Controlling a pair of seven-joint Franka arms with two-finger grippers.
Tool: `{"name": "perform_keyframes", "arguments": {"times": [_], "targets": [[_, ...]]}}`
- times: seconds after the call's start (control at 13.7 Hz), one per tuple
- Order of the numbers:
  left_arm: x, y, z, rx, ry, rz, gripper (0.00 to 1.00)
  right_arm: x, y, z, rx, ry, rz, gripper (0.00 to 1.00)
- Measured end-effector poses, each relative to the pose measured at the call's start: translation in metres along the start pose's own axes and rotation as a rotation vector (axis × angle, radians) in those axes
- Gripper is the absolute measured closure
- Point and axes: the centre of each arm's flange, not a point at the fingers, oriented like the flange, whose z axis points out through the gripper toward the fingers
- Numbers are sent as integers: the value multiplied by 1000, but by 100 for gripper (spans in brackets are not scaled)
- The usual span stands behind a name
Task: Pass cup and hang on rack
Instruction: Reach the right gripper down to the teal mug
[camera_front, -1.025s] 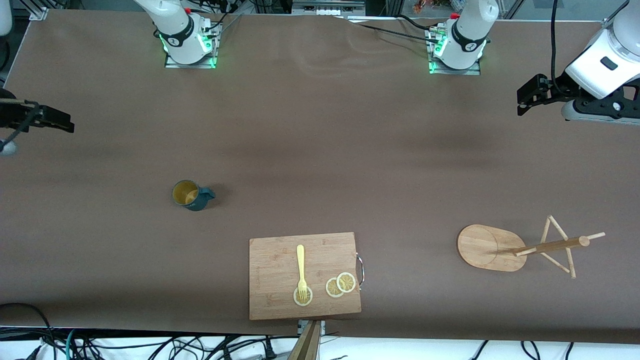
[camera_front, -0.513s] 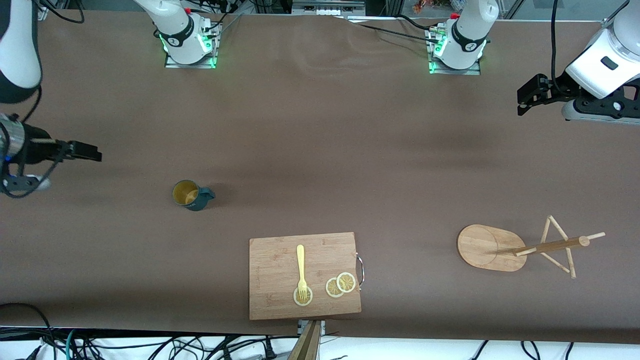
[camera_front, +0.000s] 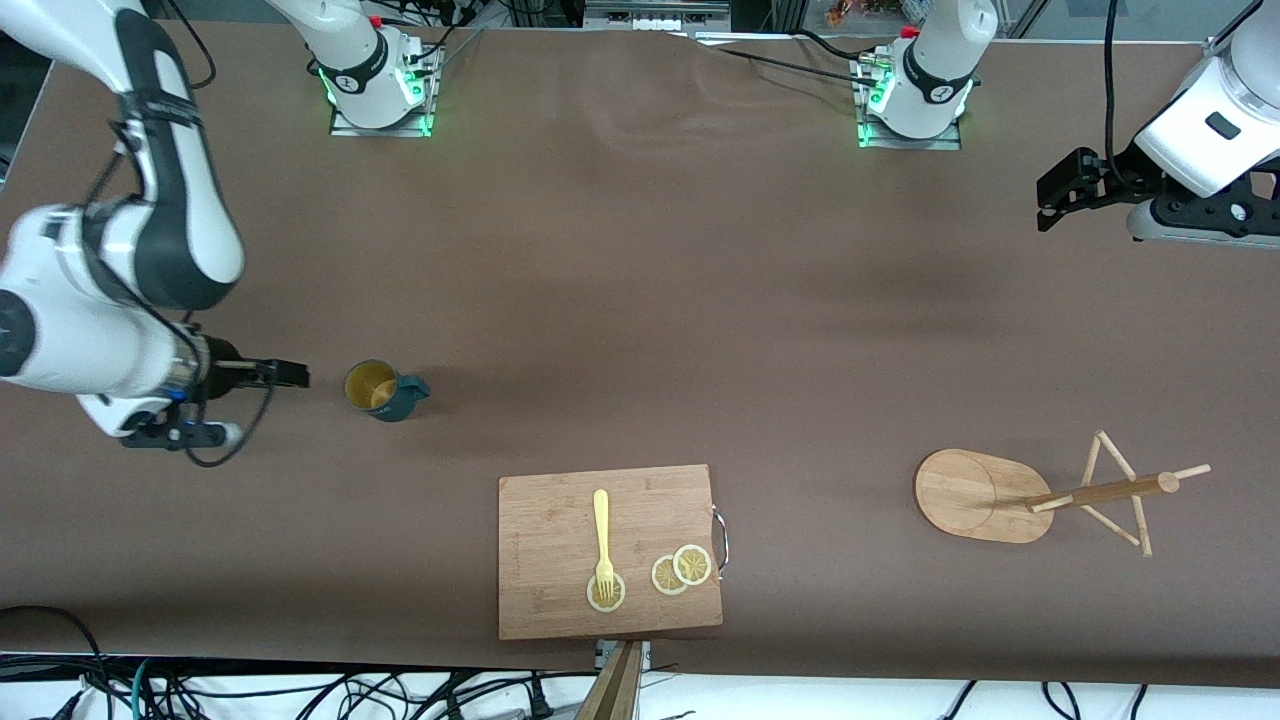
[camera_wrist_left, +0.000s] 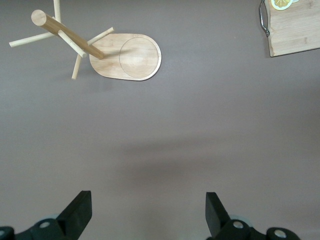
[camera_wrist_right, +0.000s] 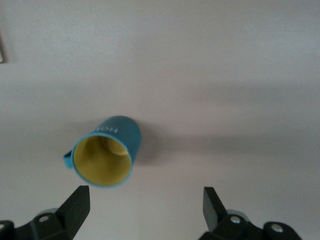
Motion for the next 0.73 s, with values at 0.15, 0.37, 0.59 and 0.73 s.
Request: {"name": "perform_keyframes", "arguments": {"times": [0.15, 0.37, 0.59, 0.73], "targets": [[0, 0, 0, 0, 0, 0, 0, -4, -15, 24, -5, 1, 13, 0], [0, 0, 0, 0, 0, 0, 0, -9, -20, 48, -9, -13, 12, 0], [0, 0, 0, 0, 0, -1, 0, -17, -16, 84, -12, -17, 17, 0], [0, -1, 0, 0, 0, -2, 0, -22, -15, 94, -14, -29, 18, 0]]}}
